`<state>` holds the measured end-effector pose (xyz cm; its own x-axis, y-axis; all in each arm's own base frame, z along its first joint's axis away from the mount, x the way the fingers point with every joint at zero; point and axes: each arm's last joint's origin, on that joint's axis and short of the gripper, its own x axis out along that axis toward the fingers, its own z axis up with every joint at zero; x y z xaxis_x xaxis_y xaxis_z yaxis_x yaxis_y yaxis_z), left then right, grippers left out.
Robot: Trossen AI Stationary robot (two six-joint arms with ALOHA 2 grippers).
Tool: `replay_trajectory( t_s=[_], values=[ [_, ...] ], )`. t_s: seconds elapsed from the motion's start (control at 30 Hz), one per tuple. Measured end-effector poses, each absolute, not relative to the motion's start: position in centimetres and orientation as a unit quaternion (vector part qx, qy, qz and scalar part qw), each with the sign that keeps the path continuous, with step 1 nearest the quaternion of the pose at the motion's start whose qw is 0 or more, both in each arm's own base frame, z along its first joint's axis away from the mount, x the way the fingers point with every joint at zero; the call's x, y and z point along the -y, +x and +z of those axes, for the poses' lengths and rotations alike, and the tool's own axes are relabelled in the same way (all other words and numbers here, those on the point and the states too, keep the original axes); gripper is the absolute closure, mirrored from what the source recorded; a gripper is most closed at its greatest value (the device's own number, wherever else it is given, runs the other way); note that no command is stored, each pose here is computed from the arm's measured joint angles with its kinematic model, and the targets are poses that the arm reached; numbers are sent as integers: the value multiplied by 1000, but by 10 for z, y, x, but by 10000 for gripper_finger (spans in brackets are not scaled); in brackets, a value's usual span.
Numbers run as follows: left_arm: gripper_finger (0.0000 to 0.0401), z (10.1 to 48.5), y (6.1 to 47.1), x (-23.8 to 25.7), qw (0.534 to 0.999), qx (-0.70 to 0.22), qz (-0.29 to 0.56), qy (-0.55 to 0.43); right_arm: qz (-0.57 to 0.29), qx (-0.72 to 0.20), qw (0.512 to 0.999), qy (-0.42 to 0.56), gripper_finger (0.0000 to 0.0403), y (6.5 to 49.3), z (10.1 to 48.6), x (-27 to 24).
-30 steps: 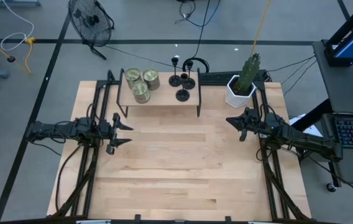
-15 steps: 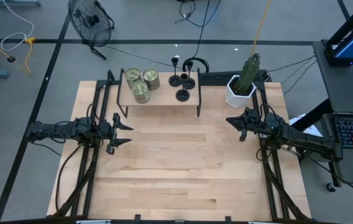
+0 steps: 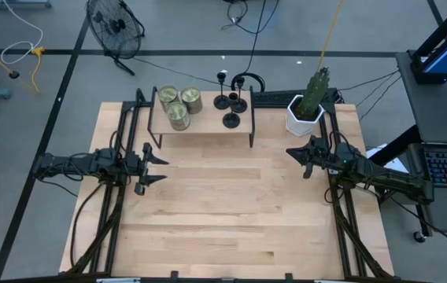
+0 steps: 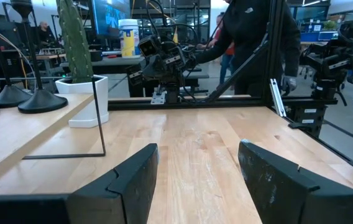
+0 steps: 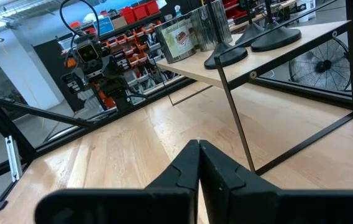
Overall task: Pick & Place candle stick holders
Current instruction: Return to Home Position
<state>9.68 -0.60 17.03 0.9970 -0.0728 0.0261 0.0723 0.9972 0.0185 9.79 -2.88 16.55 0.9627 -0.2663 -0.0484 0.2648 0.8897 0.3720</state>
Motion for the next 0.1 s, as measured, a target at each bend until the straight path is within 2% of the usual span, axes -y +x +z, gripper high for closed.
replay_trajectory(
  t_s=[0.1],
  values=[
    [169, 170, 97, 6, 999, 14, -36, 9, -137, 2, 972, 191, 399, 98, 166, 29]
  ],
)
